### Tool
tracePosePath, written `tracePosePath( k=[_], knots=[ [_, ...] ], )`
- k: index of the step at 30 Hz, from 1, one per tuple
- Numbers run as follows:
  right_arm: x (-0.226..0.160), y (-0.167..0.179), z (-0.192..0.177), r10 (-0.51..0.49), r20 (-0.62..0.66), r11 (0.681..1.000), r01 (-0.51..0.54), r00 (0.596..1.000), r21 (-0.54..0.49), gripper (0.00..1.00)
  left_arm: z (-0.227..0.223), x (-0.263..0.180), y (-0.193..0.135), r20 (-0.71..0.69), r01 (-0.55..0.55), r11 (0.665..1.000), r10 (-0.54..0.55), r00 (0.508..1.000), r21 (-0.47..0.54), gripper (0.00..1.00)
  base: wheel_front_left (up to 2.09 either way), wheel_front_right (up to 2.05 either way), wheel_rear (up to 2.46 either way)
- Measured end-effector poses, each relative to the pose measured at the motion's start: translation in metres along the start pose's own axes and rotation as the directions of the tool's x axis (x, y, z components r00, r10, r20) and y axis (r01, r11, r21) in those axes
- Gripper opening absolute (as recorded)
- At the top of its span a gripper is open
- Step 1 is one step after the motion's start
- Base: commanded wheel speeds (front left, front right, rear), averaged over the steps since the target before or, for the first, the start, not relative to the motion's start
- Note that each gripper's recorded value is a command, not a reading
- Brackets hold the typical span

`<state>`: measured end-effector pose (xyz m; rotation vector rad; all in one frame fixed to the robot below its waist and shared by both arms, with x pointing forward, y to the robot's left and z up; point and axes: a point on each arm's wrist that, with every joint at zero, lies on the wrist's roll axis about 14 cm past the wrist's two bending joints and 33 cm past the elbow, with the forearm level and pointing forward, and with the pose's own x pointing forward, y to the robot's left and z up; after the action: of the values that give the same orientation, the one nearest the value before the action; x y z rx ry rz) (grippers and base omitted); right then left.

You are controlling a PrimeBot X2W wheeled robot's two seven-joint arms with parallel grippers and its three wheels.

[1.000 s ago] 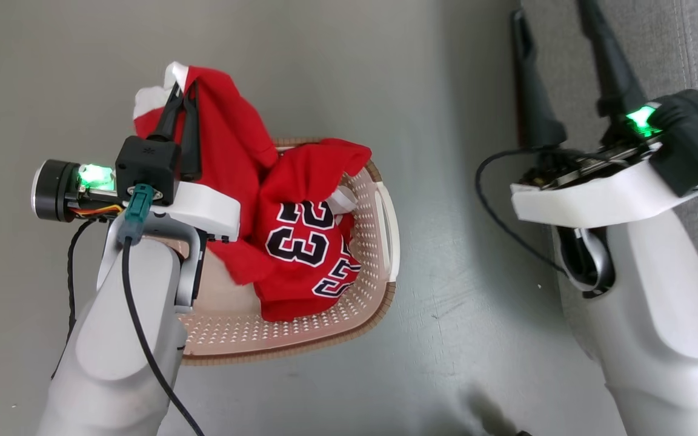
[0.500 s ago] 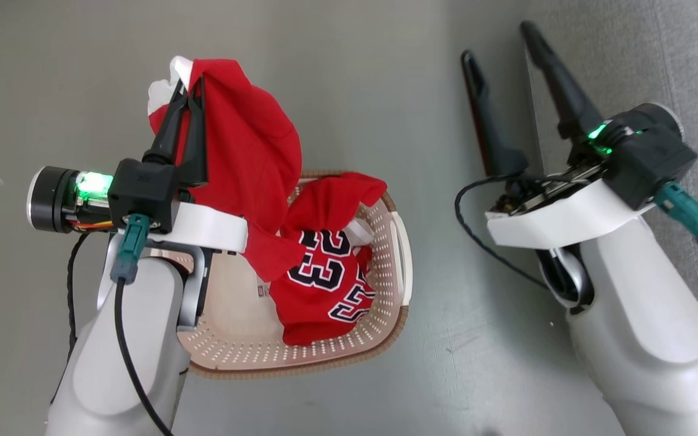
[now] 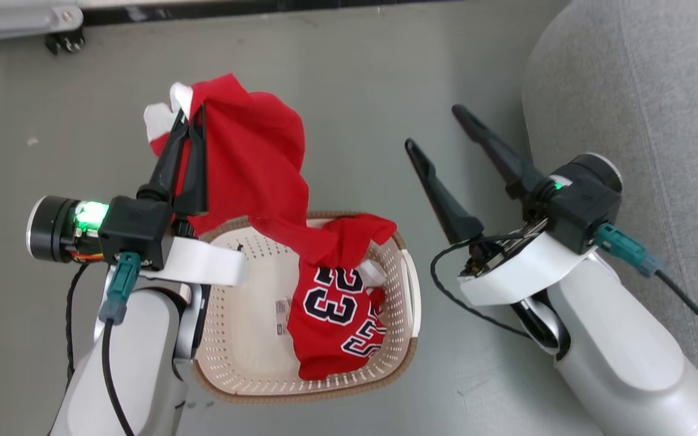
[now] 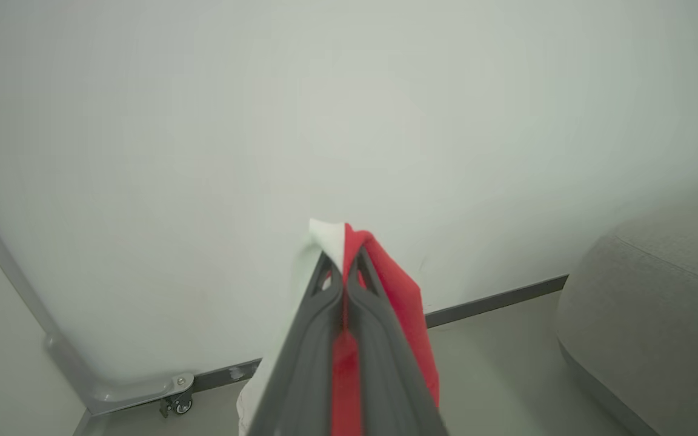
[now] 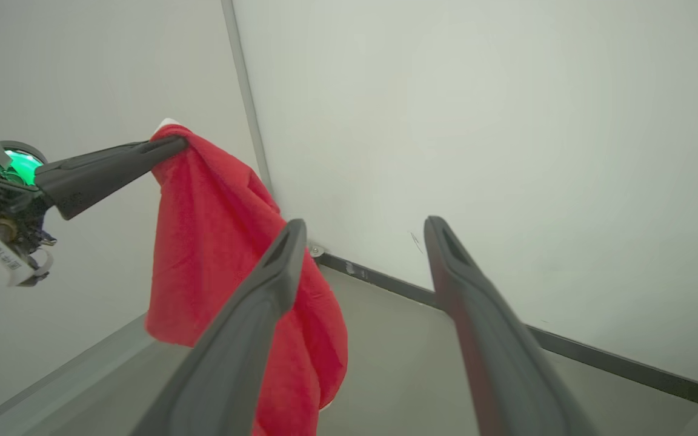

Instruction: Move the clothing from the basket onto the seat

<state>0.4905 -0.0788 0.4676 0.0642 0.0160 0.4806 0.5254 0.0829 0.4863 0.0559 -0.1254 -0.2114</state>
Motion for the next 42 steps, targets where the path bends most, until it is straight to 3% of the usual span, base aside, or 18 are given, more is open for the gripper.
tracePosePath(
  k=[23,42],
  knots=[
    [-0.052,0.077,0.021,0.246,-0.090,0.964,-0.253,0.965,-0.083,1.00,0.100,-0.043,-0.007,0.188,0.115,0.985,-0.138,0.972,0.127,0.00,0.00,0.00,0.00],
    [-0.093,0.094,0.035,0.292,-0.135,0.948,-0.305,0.947,-0.088,1.00,0.147,-0.081,-0.032,0.259,0.258,0.949,-0.299,0.918,0.183,0.00,0.00,0.00,0.00]
  ],
)
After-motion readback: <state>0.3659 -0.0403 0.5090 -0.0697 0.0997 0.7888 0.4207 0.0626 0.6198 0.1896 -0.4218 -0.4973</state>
